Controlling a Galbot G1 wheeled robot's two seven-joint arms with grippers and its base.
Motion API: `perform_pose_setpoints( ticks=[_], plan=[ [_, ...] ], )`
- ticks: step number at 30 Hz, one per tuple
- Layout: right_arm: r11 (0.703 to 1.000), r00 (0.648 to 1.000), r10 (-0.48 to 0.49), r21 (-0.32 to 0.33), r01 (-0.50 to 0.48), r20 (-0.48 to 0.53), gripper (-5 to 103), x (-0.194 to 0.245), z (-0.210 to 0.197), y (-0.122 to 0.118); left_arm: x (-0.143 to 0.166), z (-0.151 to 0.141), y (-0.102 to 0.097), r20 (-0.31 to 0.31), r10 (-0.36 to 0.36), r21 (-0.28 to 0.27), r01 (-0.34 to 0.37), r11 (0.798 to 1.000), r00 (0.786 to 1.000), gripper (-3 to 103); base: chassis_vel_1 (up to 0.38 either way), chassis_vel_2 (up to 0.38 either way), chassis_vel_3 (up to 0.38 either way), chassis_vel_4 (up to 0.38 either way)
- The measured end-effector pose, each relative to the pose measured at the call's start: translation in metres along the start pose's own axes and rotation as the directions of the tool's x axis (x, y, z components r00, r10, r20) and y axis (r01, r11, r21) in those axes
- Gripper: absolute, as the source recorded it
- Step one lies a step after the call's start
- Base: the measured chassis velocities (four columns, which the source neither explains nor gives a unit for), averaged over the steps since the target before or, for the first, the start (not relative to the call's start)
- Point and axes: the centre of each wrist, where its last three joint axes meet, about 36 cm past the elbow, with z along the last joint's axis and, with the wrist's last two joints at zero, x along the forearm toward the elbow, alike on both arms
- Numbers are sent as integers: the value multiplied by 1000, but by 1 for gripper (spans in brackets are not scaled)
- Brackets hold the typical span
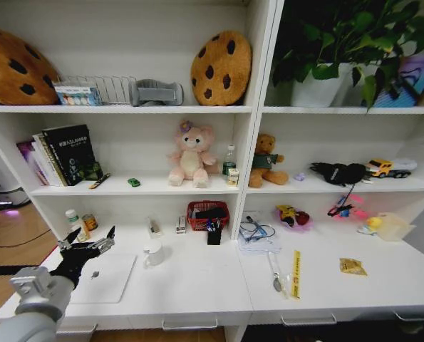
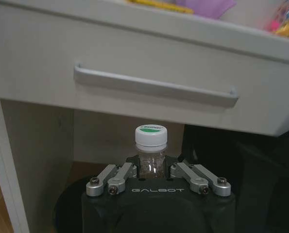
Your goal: Organize the objects on the table.
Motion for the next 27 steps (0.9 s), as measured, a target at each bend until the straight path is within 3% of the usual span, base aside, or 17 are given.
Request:
perform_pose_setpoints(
  ticks=[3, 9, 20, 27],
  plan=[
    [1000, 999, -20, 12, 20, -29, 25, -39, 41, 13, 0, 0, 0, 0, 0, 0, 0, 1000, 1000, 100, 0, 0, 0, 0],
    [998, 999, -29, 58, 30, -16, 25, -104, 67, 22, 0, 0, 0, 0, 0, 0, 0, 1000, 1000, 100, 0, 0, 0, 0],
    [998, 998, -34, 42, 36, -46, 25, -167, 63, 48, 0, 0, 0, 0, 0, 0, 0, 1000, 1000, 100, 0, 0, 0, 0],
    [998, 999, -40, 41, 41, -32, 24, -177, 57, 55, 0, 0, 0, 0, 0, 0, 0, 1000, 1000, 100, 0, 0, 0, 0]
  ],
)
